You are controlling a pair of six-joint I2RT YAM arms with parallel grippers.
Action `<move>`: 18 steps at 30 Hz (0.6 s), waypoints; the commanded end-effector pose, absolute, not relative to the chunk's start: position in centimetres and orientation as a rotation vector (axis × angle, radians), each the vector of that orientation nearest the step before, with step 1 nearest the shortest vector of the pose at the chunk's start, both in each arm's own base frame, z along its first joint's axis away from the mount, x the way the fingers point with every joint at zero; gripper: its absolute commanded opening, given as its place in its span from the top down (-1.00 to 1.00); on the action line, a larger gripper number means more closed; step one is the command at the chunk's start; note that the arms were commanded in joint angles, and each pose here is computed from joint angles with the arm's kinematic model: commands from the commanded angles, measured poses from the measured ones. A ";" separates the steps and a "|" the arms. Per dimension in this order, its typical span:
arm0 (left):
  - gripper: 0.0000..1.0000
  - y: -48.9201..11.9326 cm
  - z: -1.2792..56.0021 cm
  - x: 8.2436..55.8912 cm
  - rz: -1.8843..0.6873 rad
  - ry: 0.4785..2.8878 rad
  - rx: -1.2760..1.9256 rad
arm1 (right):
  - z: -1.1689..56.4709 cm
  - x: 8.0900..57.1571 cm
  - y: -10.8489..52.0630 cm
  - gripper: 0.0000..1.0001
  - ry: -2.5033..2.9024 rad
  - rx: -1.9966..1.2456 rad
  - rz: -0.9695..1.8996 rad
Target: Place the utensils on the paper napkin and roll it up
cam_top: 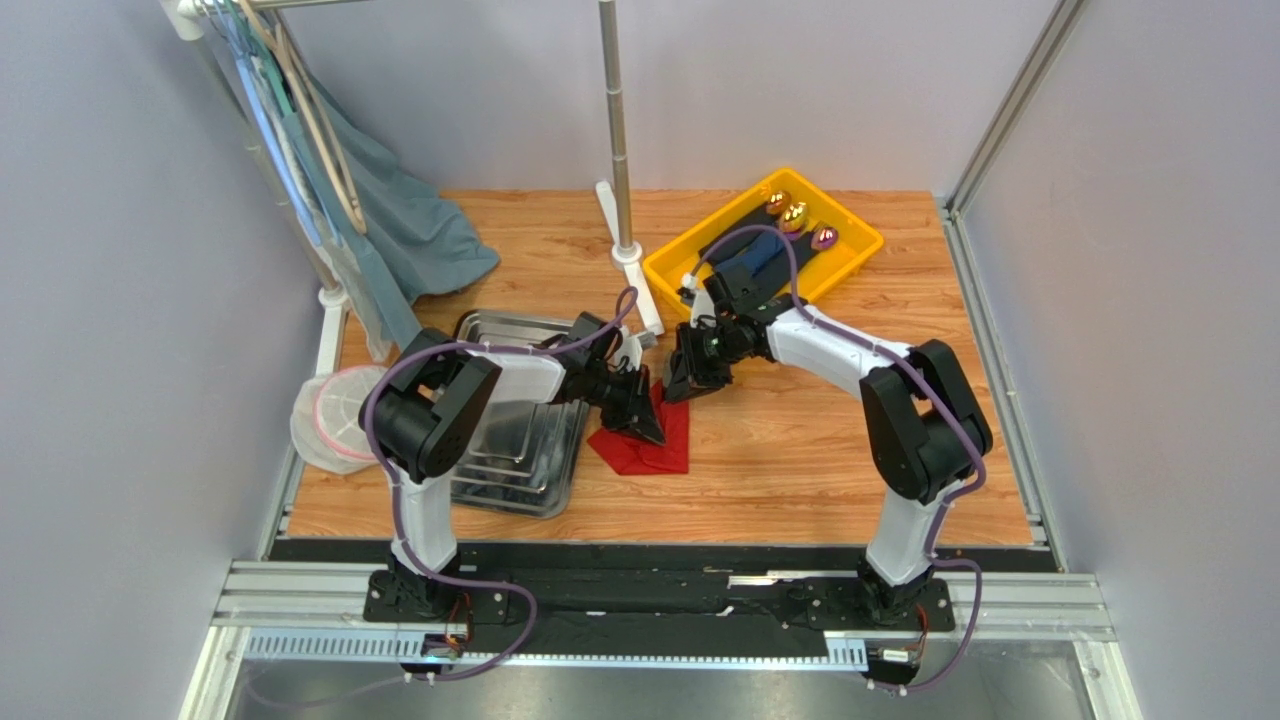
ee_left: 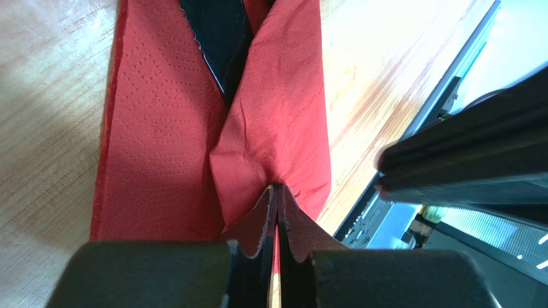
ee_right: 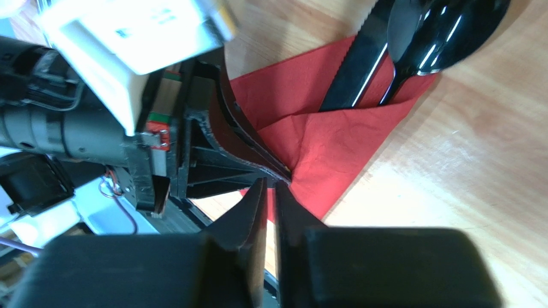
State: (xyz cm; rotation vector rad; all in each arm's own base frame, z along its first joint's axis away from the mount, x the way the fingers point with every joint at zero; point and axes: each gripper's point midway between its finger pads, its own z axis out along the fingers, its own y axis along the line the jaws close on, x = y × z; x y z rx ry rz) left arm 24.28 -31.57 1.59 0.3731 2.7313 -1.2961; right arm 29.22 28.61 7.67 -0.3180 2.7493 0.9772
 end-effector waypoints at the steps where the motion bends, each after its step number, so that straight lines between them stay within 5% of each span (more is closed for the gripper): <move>1: 0.88 -30.0 -1.3 24.7 -1.135 2.798 0.339 | 7.0 29.6 29.9 0.95 2.724 -0.301 1.037; 15: 0.87 -30.1 -1.2 25.0 -1.136 2.795 0.344 | 2.6 29.8 30.8 1.00 2.804 -0.299 0.987; 18: 0.72 -30.4 -0.5 25.1 -1.157 2.771 0.366 | 0.7 29.6 30.3 1.00 2.847 -0.297 0.936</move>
